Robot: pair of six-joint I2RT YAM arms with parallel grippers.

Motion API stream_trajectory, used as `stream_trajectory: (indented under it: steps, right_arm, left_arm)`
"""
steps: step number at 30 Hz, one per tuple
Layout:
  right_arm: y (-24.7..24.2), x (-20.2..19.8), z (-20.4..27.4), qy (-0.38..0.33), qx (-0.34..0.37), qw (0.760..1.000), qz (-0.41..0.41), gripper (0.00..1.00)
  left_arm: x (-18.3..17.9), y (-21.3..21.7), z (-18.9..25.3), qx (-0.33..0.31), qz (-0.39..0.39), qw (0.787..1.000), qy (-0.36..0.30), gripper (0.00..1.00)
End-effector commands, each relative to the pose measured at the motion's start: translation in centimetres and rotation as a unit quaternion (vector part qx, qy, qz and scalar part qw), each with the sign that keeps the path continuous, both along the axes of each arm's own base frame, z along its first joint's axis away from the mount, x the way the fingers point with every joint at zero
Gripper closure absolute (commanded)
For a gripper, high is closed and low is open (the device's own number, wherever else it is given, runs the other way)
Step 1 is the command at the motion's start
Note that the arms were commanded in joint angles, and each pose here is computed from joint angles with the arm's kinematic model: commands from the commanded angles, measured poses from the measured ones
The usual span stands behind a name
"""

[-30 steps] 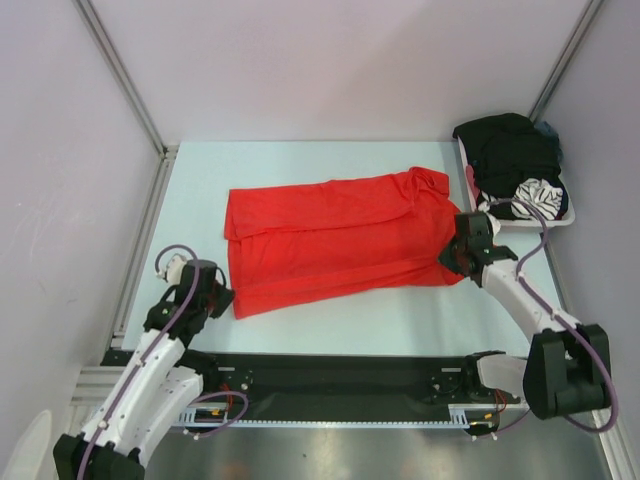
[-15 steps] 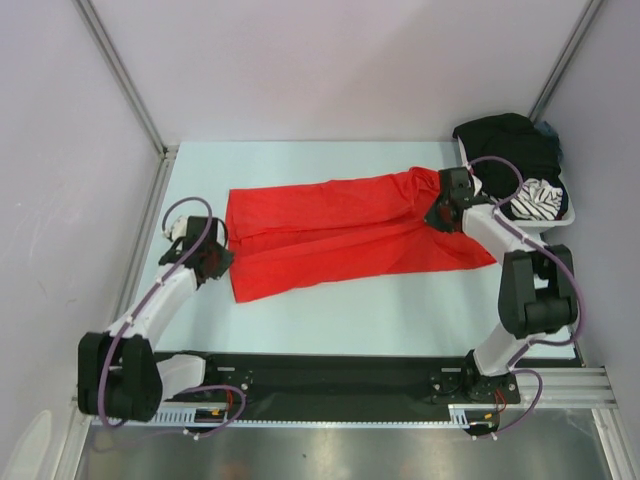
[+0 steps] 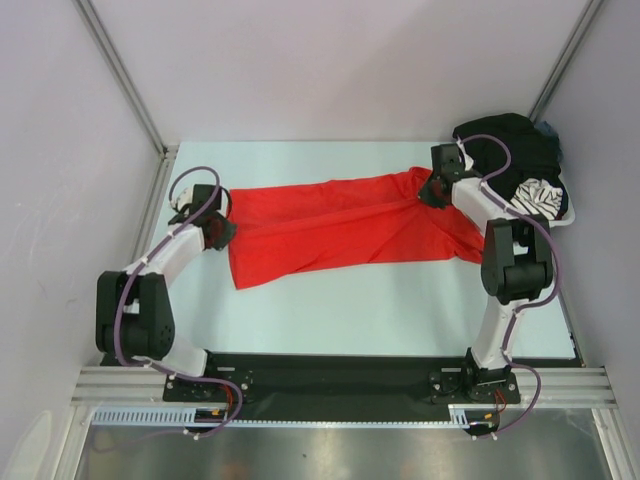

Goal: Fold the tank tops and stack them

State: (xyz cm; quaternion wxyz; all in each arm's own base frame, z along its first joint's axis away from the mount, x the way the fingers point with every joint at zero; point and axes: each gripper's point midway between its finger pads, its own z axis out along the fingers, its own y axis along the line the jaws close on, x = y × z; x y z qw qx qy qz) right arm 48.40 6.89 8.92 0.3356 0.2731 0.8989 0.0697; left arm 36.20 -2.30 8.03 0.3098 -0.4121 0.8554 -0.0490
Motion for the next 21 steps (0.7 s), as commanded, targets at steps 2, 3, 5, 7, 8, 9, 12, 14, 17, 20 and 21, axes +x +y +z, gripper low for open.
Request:
stream_trajectory:
  steps: [2,3,5,7,8,9,12,14,17,20,21]
  right_arm:
    - [-0.9,2.0,0.4,-0.011,-0.013,1.0,-0.009,1.0]
    - [-0.9,2.2,0.1,-0.009,-0.012,1.0,-0.008,1.0]
    - [-0.8,2.6,-0.1,-0.008,-0.011,1.0,-0.008,1.0]
    - [-0.5,3.0,-1.2,-0.001,-0.008,1.0,-0.003,0.99]
    - [-0.4,3.3,-1.6,0.001,-0.007,1.0,-0.002,0.98]
    - [-0.3,3.6,-2.1,0.004,-0.006,1.0,0.0,0.96]
    - [-0.1,4.9,-2.0,-0.005,-0.006,1.0,0.002,0.87]
    - [-0.3,5.3,-2.5,-0.001,-0.011,1.0,0.003,0.82]
    - [-0.7,5.6,-1.8,-0.007,-0.016,1.0,-0.001,0.54]
    - [-1.3,4.5,-1.0,-0.003,-0.029,1.0,-0.012,0.29]
    - [-1.6,4.0,-0.8,-0.003,-0.036,0.999,-0.012,0.29]
  left_arm:
    - [2.7,2.4,2.2,0.034,0.02,0.999,-0.027,1.0]
    - [2.9,2.8,2.1,0.036,0.023,0.999,-0.026,1.0]
    - [3.4,3.3,1.6,0.039,0.025,0.999,-0.017,1.0]
    - [3.9,3.7,1.2,0.04,0.027,0.999,-0.011,1.0]
    - [4.4,3.8,0.8,0.043,0.022,0.999,-0.009,1.0]
    - [4.8,3.8,0.6,0.045,0.018,0.999,-0.008,1.0]
    - [6.2,3.9,0.0,0.053,0.005,0.999,-0.002,0.99]
    - [7.3,4.1,-0.3,0.065,-0.002,0.998,0.004,0.91]
    - [9.5,4.2,0.1,0.086,-0.036,0.996,-0.012,0.54]
    - [9.6,6.0,0.8,0.109,-0.028,0.993,-0.02,0.24]
    - [9.5,6.4,1.1,0.115,-0.024,0.993,-0.025,0.21]
